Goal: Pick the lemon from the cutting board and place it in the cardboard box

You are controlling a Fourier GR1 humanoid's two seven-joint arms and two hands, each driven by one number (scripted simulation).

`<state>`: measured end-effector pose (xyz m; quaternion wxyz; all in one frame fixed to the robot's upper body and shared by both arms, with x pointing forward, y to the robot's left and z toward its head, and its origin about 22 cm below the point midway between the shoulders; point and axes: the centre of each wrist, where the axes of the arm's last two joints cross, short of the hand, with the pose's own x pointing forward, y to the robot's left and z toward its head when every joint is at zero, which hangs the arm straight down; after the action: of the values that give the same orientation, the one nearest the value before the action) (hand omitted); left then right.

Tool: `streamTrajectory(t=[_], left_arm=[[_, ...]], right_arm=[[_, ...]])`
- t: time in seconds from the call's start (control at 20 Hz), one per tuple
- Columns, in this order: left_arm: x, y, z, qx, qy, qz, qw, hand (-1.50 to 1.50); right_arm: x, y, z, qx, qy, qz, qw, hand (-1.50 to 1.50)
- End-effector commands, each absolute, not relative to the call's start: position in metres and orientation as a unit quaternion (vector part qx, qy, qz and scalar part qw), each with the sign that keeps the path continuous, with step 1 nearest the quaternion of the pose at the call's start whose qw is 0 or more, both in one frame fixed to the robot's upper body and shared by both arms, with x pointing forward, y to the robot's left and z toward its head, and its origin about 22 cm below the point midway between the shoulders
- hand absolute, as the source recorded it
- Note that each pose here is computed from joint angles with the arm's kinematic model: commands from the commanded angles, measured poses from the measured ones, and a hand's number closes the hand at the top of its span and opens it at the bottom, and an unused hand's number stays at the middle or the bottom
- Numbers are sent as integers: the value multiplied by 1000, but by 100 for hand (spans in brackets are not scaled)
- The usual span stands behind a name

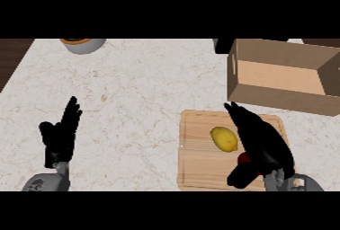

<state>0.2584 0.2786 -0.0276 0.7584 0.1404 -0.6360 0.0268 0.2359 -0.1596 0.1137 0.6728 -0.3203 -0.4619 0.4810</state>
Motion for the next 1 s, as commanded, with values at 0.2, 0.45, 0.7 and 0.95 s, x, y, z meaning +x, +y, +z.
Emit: streamTrajectory(t=[0.2, 0.45, 0.7, 0.95], left_arm=[[262, 282, -26, 138, -638, 23, 757, 0], [270, 272, -27, 142, -633, 33, 760, 0], [267, 277, -18, 139, -638, 30, 757, 0], [262, 255, -33, 144, -632, 33, 760, 0]], right_arm=[[243, -134, 102, -338, -429, 480, 687, -150], [244, -139, 97, -336, -417, 478, 696, -150], [263, -125, 72, -357, -399, 486, 691, -150], [253, -141, 69, -363, -381, 499, 689, -150]])
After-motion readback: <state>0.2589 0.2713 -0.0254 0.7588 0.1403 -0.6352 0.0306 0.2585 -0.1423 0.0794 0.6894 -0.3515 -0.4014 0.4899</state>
